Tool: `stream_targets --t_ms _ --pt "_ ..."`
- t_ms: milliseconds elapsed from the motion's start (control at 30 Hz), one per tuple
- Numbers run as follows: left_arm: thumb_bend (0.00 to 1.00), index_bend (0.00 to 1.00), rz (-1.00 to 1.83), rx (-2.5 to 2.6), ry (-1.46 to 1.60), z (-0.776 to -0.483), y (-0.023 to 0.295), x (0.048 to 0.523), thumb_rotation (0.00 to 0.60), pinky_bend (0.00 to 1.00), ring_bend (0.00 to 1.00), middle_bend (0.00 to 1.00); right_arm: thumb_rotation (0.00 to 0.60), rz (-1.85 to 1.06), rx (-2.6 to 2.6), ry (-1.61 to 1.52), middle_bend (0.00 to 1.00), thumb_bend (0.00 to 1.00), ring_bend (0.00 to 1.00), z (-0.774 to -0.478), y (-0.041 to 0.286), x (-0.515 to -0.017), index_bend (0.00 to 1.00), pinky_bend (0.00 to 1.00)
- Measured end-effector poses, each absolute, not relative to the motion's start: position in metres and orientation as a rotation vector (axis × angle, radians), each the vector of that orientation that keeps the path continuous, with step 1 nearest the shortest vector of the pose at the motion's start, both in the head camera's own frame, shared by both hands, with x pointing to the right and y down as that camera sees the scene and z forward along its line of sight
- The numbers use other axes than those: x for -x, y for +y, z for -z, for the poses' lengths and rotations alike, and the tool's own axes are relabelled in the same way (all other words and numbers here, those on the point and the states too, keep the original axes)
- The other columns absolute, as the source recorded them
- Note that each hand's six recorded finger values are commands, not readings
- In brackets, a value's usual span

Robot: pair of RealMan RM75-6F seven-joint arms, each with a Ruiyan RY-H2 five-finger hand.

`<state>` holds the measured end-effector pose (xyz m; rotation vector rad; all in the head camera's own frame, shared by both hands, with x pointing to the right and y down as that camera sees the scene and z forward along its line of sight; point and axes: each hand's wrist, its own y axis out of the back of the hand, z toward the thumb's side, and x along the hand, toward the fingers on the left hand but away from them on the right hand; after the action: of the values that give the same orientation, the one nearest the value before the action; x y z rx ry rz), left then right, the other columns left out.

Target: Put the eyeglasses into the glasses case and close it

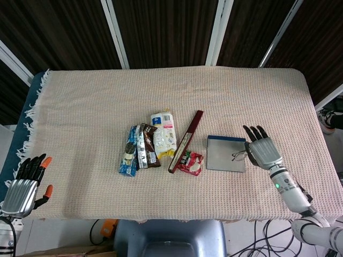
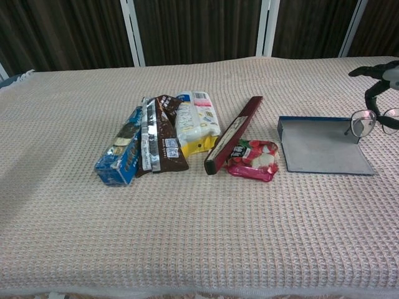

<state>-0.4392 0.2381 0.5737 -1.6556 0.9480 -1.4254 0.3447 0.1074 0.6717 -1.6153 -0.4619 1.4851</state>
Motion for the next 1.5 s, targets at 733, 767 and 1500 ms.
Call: stream_targets --t_ms 733,767,1500 --pt "0.43 0.0 1.413 1.684 0.949 -0.571 0.239 0.443 0.6 0.03 0.0 0.0 0.6 -1.613 1.625 -0.638 0.02 0.7 0.0 -0.715 0.096 -0.252 0.7 0.0" --pt "0.43 0.0 1.412 1.684 0.95 -0.571 0.239 0.443 0.6 0.03 0.0 0.0 0.6 -1.616 1.619 -0.639 0.02 0.7 0.0 -0.716 0.095 -0.251 0.7 0.0" --pt "0.43 0.0 1.404 1.694 0.942 -0.57 0.24 0.442 0.6 0.03 0.0 0.0 0.6 -1.7 1.537 -0.598 0.02 0.7 0.0 -0.739 0.095 -0.259 0.69 0.0"
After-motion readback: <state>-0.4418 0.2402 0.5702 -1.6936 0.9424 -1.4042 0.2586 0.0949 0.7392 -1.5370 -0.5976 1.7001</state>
